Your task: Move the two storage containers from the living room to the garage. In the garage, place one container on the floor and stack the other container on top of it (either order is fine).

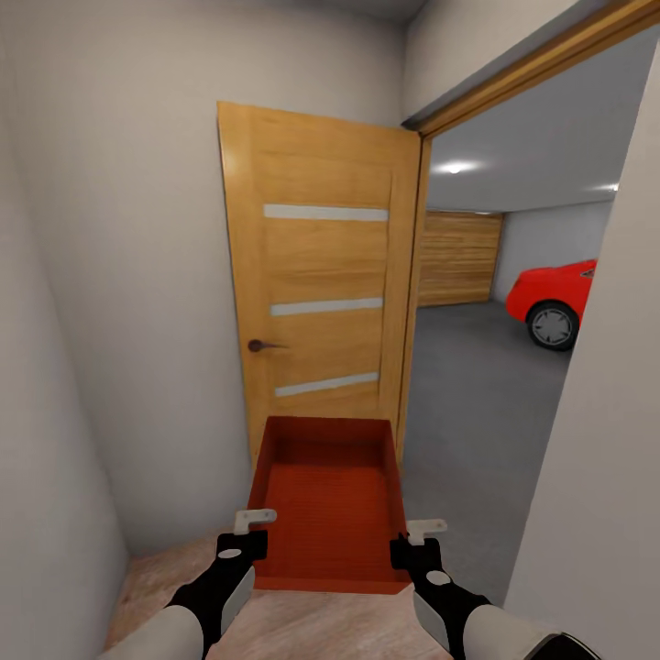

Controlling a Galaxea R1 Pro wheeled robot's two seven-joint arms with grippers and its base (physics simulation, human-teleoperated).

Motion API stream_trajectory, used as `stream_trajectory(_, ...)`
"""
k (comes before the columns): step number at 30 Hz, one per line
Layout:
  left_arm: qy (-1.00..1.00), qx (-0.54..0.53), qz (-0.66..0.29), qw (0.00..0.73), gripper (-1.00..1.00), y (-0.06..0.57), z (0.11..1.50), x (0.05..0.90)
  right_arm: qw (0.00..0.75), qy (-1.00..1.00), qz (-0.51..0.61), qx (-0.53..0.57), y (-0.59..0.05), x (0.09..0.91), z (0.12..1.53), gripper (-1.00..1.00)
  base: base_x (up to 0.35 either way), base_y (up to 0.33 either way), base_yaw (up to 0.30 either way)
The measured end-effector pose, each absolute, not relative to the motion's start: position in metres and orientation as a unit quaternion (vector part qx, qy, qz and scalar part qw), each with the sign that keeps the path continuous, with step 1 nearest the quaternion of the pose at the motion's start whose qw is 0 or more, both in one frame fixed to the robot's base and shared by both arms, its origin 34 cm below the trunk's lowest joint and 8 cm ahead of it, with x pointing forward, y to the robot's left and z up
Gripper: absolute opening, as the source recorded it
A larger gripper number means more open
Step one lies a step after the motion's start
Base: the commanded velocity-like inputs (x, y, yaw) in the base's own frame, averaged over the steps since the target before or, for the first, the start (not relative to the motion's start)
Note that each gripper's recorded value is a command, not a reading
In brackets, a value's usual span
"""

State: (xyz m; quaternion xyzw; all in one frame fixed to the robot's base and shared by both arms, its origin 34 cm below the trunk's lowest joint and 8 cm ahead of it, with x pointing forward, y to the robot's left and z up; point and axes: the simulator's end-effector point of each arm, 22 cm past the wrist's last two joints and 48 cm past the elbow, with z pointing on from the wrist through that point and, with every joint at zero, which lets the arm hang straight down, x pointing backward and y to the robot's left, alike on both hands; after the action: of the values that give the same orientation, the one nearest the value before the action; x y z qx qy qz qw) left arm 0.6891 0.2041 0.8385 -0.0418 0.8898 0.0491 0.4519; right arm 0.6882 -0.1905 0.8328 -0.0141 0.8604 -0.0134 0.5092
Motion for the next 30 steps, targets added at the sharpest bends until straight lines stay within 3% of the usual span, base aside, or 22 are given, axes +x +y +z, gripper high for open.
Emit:
stream_trajectory(23, 0.890, -0.042, 0.049, 0.452, -1.00, 0.2042, 0.8384, 0.6892, 0.509, 0.861, -0.013, -0.014, -0.1904, 0.6883, 0.8327, -1.00, 0.236, 0.269, -0.285)
stream_trajectory(30, 0.890, -0.042, 0.049, 0.452, -1.00, 0.2041, 0.8380, 0.6892, 0.509, 0.860, -0.014, -0.014, -0.1905, 0.6885, 0.8325, -1.00, 0.099, 0.116, -0.285)
